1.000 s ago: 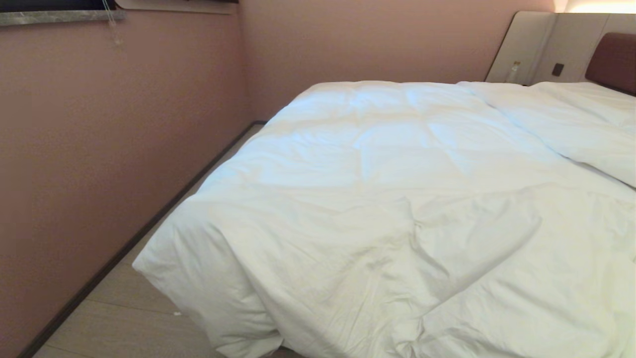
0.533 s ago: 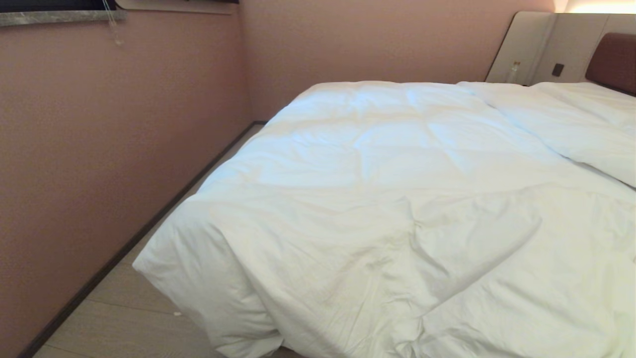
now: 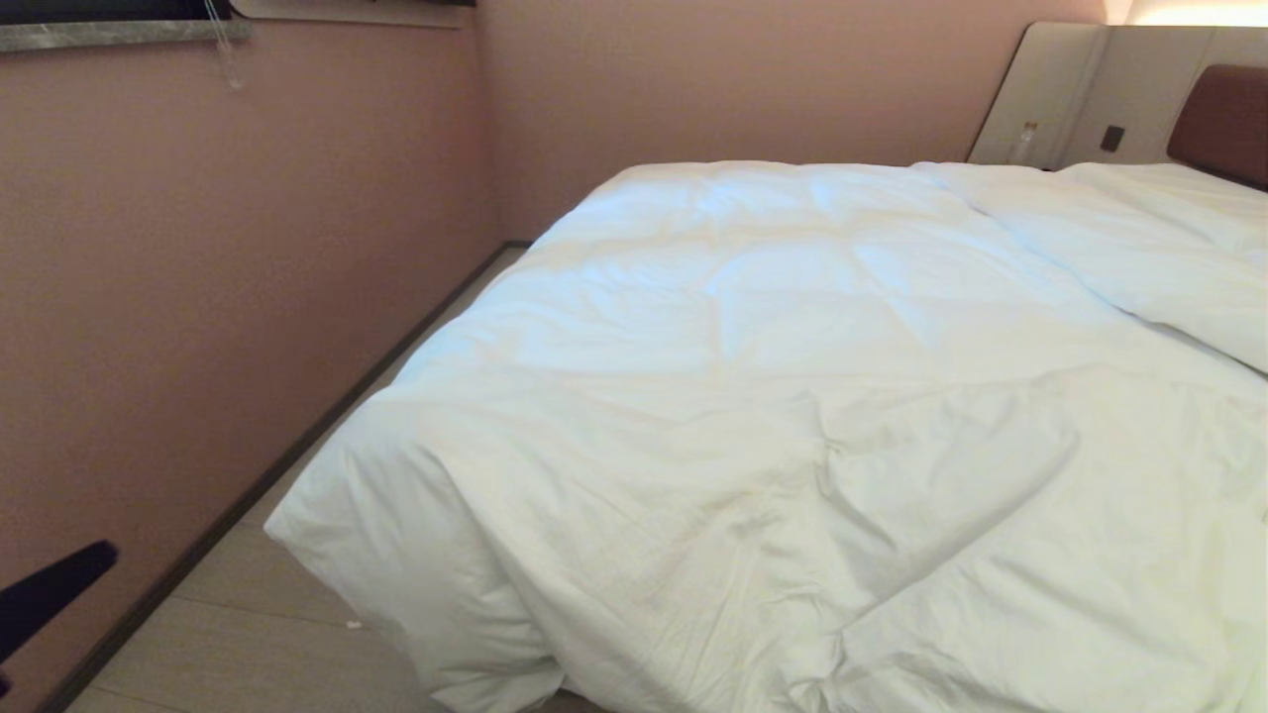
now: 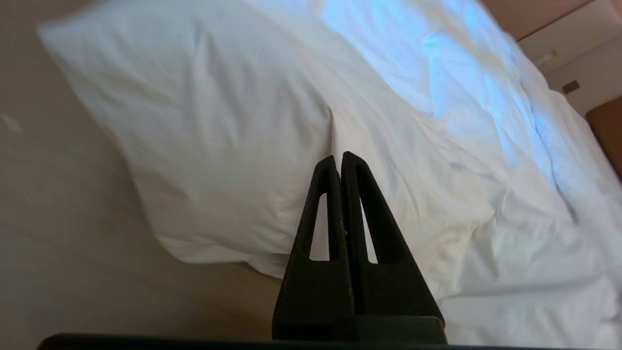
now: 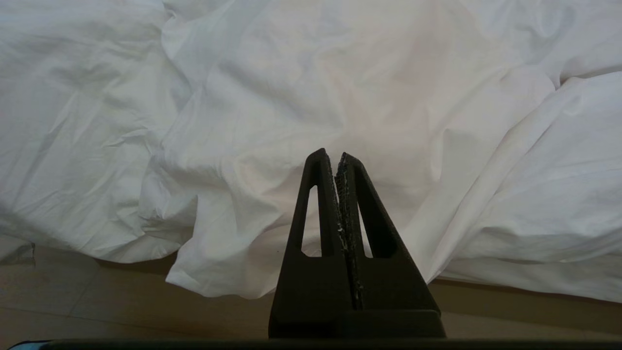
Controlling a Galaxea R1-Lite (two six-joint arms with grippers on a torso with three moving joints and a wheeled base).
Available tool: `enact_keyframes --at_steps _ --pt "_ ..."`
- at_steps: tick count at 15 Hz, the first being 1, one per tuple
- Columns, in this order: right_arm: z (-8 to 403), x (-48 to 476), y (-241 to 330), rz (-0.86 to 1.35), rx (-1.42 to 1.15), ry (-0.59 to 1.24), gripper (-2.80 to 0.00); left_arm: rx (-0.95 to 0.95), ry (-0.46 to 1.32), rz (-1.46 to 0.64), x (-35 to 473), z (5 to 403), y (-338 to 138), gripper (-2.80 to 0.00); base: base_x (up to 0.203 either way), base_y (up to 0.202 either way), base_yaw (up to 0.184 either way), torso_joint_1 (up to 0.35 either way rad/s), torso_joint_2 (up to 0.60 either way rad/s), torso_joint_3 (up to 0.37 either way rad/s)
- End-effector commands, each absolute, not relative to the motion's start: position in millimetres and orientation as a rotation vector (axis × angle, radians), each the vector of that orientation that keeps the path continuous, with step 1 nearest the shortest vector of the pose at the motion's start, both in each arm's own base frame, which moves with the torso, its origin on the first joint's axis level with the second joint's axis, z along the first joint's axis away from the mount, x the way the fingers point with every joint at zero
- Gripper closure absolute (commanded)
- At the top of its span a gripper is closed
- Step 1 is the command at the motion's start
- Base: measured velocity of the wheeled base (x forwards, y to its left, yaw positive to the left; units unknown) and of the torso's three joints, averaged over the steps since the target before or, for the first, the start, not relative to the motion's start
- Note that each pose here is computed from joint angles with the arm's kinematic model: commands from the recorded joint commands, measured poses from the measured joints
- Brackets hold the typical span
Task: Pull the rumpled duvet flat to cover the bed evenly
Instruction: Flatten the corners of the folded blanket
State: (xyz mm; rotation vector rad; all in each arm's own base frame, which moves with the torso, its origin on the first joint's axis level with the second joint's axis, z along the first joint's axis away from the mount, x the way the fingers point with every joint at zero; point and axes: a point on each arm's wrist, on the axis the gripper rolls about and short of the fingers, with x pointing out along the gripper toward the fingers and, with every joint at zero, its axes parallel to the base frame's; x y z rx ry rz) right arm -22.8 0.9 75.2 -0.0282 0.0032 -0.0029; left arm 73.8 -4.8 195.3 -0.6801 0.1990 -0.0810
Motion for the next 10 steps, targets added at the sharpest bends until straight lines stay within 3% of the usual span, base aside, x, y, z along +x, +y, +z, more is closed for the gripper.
enact_keyframes --at_steps 1,5,10 --pt "75 -23 1 -0.003 -0.029 0.003 0.0 -0.768 0.451 0.012 155 173 -6 0.0 0.0 0.0 0.0 0.0 0.0 0.0" --pt "75 -23 1 -0.003 -0.029 0.003 0.0 -1.008 0.458 -0.063 232 155 29 0.0 0.0 0.0 0.0 0.0 0.0 0.0" --pt "75 -23 1 -0.003 -0.029 0.003 0.0 -1.142 0.414 -0.261 225 125 102 0.0 0.0 0.0 0.0 0.0 0.0 0.0"
